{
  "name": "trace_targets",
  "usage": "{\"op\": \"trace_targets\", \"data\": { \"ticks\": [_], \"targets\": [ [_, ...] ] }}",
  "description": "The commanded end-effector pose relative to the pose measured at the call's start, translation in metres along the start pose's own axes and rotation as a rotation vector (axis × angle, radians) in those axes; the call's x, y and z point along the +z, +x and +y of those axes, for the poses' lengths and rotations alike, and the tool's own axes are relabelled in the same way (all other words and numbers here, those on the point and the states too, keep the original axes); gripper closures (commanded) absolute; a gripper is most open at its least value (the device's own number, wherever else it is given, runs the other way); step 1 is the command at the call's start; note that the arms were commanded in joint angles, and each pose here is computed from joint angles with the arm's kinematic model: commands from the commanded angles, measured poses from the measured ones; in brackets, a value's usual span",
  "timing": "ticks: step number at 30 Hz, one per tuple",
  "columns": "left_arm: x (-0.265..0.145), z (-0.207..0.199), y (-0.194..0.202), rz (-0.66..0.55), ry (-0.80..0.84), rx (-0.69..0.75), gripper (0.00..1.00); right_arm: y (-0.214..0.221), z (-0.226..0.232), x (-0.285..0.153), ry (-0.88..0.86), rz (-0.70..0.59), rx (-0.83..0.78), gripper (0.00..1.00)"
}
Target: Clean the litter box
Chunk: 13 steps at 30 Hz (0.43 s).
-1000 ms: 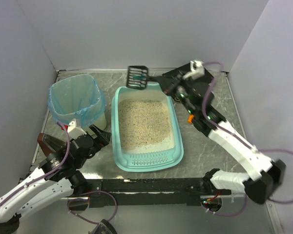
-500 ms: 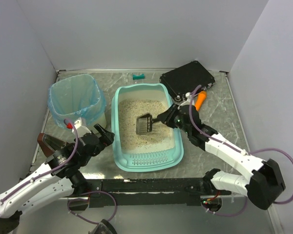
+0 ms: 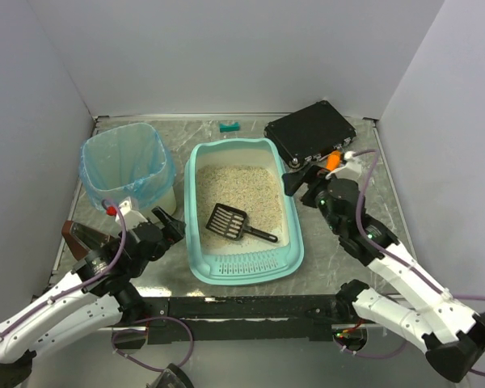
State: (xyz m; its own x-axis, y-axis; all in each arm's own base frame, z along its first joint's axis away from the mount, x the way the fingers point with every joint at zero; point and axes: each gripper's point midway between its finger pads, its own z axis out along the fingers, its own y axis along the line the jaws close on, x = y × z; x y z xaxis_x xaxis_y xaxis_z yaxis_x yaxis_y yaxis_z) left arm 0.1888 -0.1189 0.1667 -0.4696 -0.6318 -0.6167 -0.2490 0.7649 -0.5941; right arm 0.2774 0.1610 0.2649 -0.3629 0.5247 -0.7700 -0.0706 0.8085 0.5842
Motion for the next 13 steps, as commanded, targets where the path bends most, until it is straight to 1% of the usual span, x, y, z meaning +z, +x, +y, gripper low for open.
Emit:
{"op": "trace_targets", "data": {
  "ticks": [1,2,4,5,9,13],
  "targets": [
    [-0.010,-0.009,-0.023,-0.060,-0.004,-0.024,0.03,-0.038,-0.037,-0.027,0.200,-0.110,-0.160,0.00],
    [-0.011,-0.009,-0.025,-0.066,-0.005,-0.023,0.03,-0.046,-0.048,-0.034,0.248,-0.145,-0.174,0.00],
    [-0.014,-0.007,-0.029,-0.076,-0.012,-0.027,0.03,-0.047,-0.066,-0.043,0.328,-0.158,-0.178,0.00],
    [-0.015,-0.006,-0.031,-0.086,-0.017,-0.027,0.03,-0.050,-0.075,-0.050,0.359,-0.187,-0.170,0.00],
    [-0.016,-0.002,-0.033,-0.097,-0.023,-0.037,0.03,-0.048,-0.087,-0.059,0.357,-0.229,-0.166,0.00],
    [-0.018,-0.001,-0.034,-0.100,-0.015,-0.050,0.03,-0.054,-0.090,-0.073,0.314,-0.300,-0.121,0.00]
  ]
}}
